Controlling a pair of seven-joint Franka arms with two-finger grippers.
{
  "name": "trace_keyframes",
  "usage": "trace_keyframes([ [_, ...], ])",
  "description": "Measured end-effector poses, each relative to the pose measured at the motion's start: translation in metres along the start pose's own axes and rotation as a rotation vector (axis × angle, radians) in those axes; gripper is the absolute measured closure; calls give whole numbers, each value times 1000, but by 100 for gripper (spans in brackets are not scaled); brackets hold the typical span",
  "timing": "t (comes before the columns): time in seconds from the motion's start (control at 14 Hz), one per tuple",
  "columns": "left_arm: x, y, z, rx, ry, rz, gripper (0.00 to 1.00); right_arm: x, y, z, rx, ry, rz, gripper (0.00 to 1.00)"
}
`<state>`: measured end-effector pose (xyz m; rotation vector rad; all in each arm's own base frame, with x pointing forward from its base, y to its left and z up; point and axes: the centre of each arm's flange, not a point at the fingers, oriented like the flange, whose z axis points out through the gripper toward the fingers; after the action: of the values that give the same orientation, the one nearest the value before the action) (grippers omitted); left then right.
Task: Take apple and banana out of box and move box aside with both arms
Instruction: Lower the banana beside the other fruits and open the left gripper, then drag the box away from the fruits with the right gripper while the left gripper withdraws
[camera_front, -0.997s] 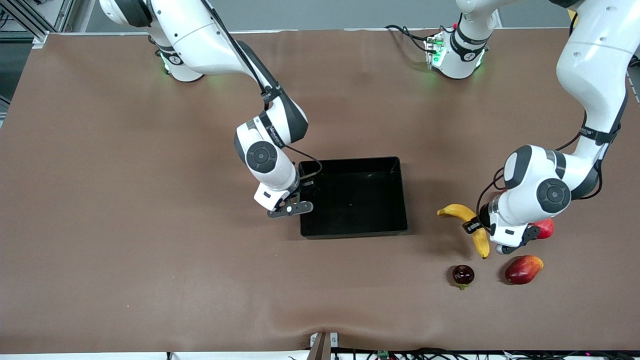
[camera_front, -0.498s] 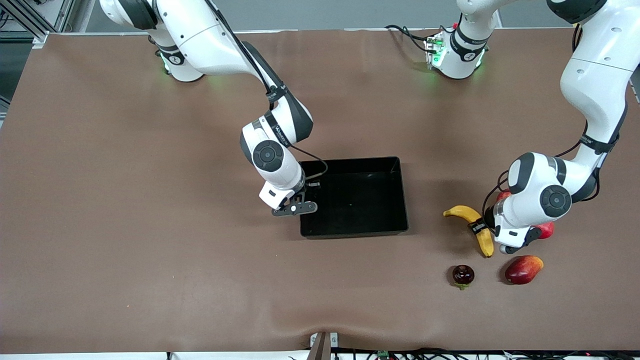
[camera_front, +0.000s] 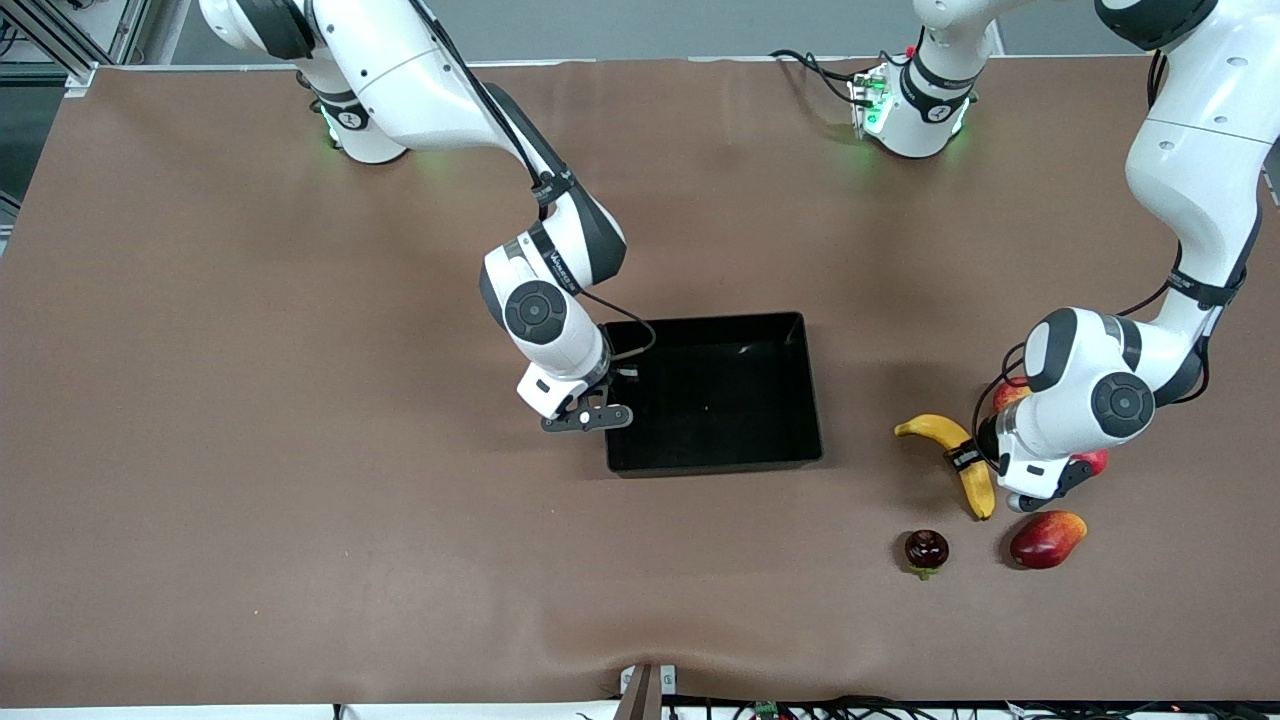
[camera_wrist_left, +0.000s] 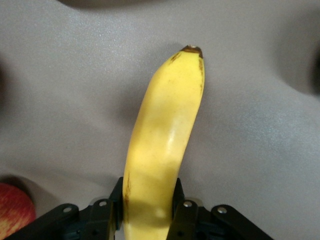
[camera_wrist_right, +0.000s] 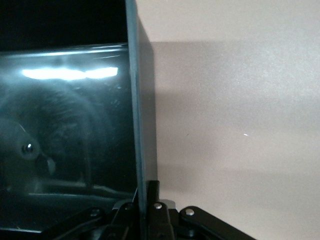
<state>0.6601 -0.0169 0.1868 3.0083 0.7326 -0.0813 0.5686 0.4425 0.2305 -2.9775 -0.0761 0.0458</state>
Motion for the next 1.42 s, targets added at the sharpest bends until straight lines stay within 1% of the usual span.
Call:
trace_keyframes([
  [0.07,1,0,-1,-1,2,-1,61,0,0,0,1,0,10,96],
  [0.14,2,0,-2,-3,4,-1,56,1,0,-1,4,1,16,96],
  [0.36,1,7,-10,-10,14,17,28,6,-2,-9,15,16,20,96],
  [0.43,-1,12,-17,-12,16,27,17,9,-3,-14,19,24,21,96],
  [0.57,-8,24,-45,9,12,51,1,14,-1,-25,20,32,30,96],
  [0.71,-19,39,-97,54,21,79,0,23,10,-42,9,29,49,96],
  [0.85,-31,48,-165,112,43,90,0,36,35,-74,7,22,89,96],
  [1.0,-39,51,-228,161,46,99,0,51,75,-115,5,-11,148,96],
  [1.07,-40,49,-254,179,40,127,0,57,101,-136,4,-35,175,96],
  [1.21,-38,43,-289,189,36,191,0,68,158,-170,10,-62,208,96],
  [1.42,-42,38,-334,189,64,299,0,80,241,-199,27,-58,214,96],
])
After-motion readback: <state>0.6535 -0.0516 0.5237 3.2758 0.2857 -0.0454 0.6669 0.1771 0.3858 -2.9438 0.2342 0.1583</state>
